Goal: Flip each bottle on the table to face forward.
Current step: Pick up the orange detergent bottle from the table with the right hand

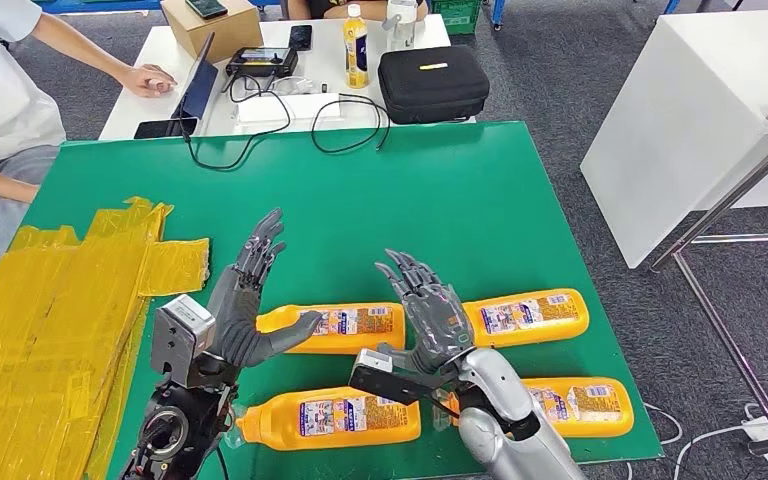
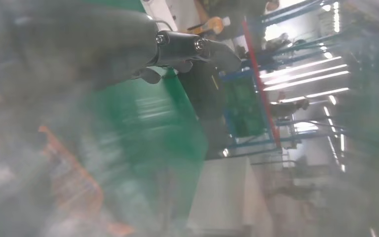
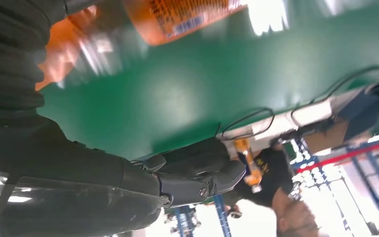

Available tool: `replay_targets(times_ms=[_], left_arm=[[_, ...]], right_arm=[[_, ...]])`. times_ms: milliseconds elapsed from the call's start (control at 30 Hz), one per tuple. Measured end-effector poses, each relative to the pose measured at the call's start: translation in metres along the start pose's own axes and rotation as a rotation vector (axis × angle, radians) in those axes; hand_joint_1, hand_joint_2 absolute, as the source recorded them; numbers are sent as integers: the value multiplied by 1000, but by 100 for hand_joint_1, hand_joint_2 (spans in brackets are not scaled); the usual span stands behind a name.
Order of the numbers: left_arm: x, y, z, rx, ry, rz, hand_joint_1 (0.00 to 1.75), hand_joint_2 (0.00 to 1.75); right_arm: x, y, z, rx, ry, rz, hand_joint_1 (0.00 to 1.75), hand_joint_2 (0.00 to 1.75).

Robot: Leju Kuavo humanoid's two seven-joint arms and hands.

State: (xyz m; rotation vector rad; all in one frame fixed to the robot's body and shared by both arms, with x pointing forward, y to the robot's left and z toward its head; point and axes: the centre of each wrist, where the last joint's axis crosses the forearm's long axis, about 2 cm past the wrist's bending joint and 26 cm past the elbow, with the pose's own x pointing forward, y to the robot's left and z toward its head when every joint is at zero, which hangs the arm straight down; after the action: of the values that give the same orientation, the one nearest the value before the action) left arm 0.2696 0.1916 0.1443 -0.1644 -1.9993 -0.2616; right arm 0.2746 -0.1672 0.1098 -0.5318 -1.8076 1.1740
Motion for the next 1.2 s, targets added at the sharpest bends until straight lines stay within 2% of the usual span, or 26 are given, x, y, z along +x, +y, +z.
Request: replay_targets(times_ms=[333, 600, 833, 1200], left_arm=[[-5, -8, -13, -24, 8, 55, 0, 175], [-7, -13, -20, -30, 13, 75, 0, 175], [-10, -17, -25, -35, 20, 100, 0, 175], [-13, -22, -32, -48, 20, 126, 0, 175]], right_arm=[[-10, 11, -25, 175, -35, 33, 0, 175], [-29, 20, -37, 285, 58, 70, 0, 175], [-47, 25, -46, 420, 148, 14, 0, 175], [-55, 25, -58, 486, 146, 17, 0, 175]])
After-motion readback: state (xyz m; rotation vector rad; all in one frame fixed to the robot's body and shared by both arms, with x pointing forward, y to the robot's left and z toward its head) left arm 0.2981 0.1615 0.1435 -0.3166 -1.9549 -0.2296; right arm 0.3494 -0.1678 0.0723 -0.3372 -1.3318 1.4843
